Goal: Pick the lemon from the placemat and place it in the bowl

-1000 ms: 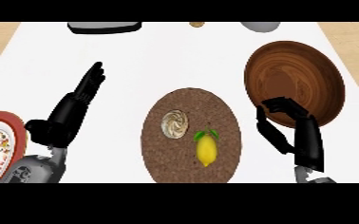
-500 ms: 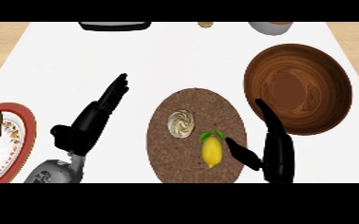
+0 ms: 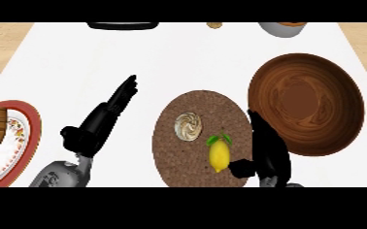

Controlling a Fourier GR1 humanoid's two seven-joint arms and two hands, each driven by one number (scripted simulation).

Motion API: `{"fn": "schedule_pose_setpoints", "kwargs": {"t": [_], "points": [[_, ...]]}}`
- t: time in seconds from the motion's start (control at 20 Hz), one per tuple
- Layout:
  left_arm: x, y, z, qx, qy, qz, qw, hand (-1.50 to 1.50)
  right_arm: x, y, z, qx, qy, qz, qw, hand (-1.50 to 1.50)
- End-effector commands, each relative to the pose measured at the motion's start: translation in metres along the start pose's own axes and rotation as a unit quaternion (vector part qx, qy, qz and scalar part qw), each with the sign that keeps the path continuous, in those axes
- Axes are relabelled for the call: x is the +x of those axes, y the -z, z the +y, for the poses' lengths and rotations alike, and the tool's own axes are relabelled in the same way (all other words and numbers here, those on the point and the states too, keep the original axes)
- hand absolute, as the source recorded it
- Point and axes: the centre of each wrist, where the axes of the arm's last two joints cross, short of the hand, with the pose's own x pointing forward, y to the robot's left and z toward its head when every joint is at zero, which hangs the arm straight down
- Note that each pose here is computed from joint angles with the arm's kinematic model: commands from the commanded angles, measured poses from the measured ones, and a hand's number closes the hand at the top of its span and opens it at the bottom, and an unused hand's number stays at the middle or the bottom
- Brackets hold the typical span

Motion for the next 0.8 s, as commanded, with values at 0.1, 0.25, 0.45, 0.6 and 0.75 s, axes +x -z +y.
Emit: {"fn": "schedule_pose_setpoints", "kwargs": {"t": [0.1, 0.25, 0.45, 0.6, 0.75], "points": [[0.005, 0.009, -0.001, 0.001, 0.004, 0.001, 1.0000, 0.00, 0.066, -0.026, -0.012, 0.112, -0.064, 0.079, 0.988, -1.50], [0.005, 0.012, 0.000, -0.001, 0.000, -0.012, 0.9999, 0.00, 0.077, -0.017, -0.035, 0.143, -0.073, 0.088, 0.983, -1.50], [0.000, 0.010, 0.010, 0.002, 0.001, -0.007, 1.0000, 0.00, 0.093, -0.008, -0.030, 0.149, -0.073, 0.109, 0.980, -1.50], [-0.009, 0.007, 0.003, 0.004, -0.003, -0.006, 1.0000, 0.00, 0.095, -0.003, -0.023, 0.162, -0.082, 0.116, 0.977, -1.50], [0.000, 0.005, 0.000, -0.005, -0.004, 0.003, 1.0000, 0.00, 0.101, -0.001, -0.025, 0.148, -0.093, 0.111, 0.978, -1.50]]}}
